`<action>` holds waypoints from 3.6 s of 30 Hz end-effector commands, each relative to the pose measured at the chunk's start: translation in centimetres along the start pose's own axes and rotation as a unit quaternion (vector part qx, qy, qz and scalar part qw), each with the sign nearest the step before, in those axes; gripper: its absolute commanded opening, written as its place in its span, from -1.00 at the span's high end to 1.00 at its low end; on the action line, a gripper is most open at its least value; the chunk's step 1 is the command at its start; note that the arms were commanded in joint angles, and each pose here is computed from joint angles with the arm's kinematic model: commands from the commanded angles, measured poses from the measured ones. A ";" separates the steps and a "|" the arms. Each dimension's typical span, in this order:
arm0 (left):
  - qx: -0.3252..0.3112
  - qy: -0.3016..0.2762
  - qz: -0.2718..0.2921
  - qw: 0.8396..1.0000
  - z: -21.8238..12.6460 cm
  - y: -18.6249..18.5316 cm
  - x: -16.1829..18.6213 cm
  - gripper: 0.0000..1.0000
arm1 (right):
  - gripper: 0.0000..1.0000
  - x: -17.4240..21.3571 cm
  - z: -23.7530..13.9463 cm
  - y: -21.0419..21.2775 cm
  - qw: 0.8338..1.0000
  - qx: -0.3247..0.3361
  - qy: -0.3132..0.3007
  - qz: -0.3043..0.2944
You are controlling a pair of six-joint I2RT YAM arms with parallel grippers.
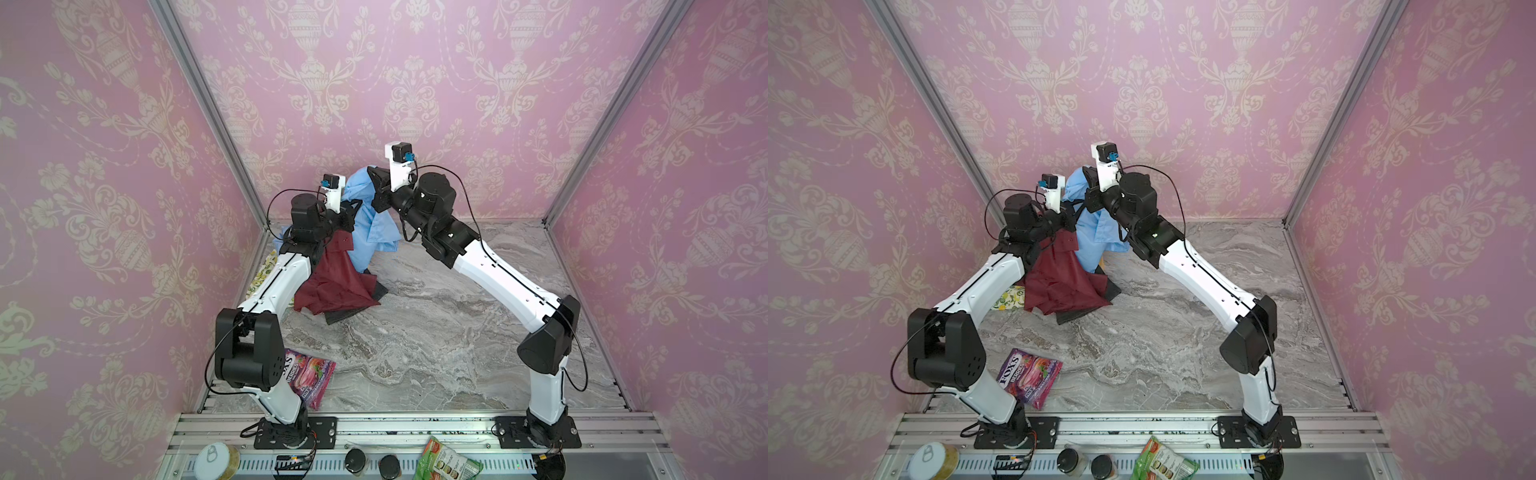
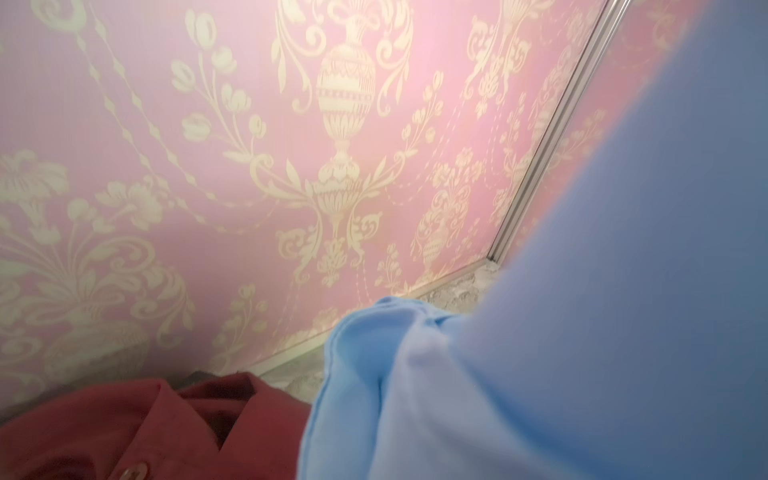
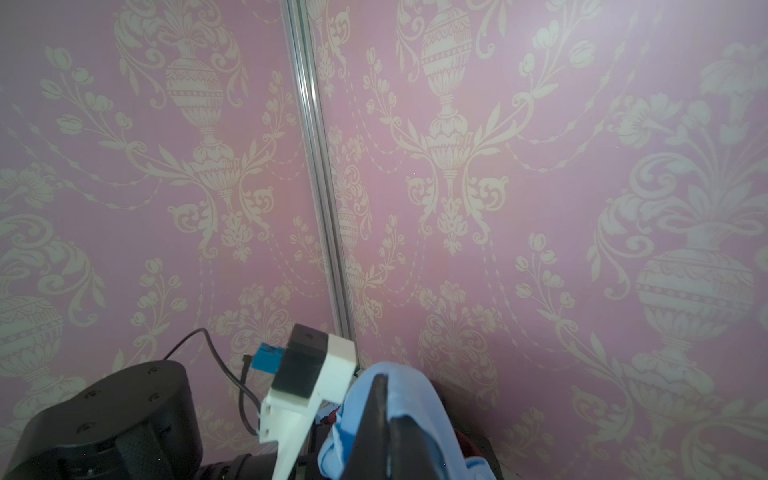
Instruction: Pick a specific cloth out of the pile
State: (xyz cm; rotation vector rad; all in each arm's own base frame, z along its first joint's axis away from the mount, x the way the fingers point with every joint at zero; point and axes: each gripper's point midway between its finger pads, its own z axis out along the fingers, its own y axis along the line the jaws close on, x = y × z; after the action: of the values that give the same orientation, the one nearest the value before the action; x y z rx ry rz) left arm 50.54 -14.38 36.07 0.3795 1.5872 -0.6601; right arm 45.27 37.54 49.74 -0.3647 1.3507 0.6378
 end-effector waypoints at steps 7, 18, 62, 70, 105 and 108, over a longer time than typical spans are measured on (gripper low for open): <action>0.011 -0.089 -0.020 0.996 -2.7 -0.4 -9.9 1.00 | 0.27 3.6 -2.5 -3.0 0.999 0.000 0.013 0.032; -0.057 -0.145 -0.104 0.982 -6.5 4.5 -16.8 1.00 | -0.49 8.6 -3.1 -2.8 0.997 -0.030 0.058 0.028; -0.083 -0.054 -0.245 0.964 -9.4 5.6 -10.1 -0.70 | 1.00 8.2 3.4 4.1 0.995 -0.093 0.014 0.020; -0.091 -0.021 -0.220 0.971 -10.4 5.0 -6.5 -0.98 | 1.00 2.9 3.7 3.1 0.996 -0.079 -0.019 0.022; -0.086 0.102 0.067 0.989 -0.3 1.9 3.6 -0.99 | 1.00 -18.0 -6.2 -6.0 0.990 0.027 -0.135 -0.020; -0.074 0.102 0.114 0.986 2.5 1.9 2.9 -0.99 | 1.00 -18.9 -7.4 -5.6 0.989 0.019 -0.145 -0.014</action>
State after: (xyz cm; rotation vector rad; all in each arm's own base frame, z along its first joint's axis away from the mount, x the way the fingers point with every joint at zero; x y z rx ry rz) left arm 51.68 -14.09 32.03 0.4100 1.7853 -0.4727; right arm 44.39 26.62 61.70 -0.2832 1.2147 0.5715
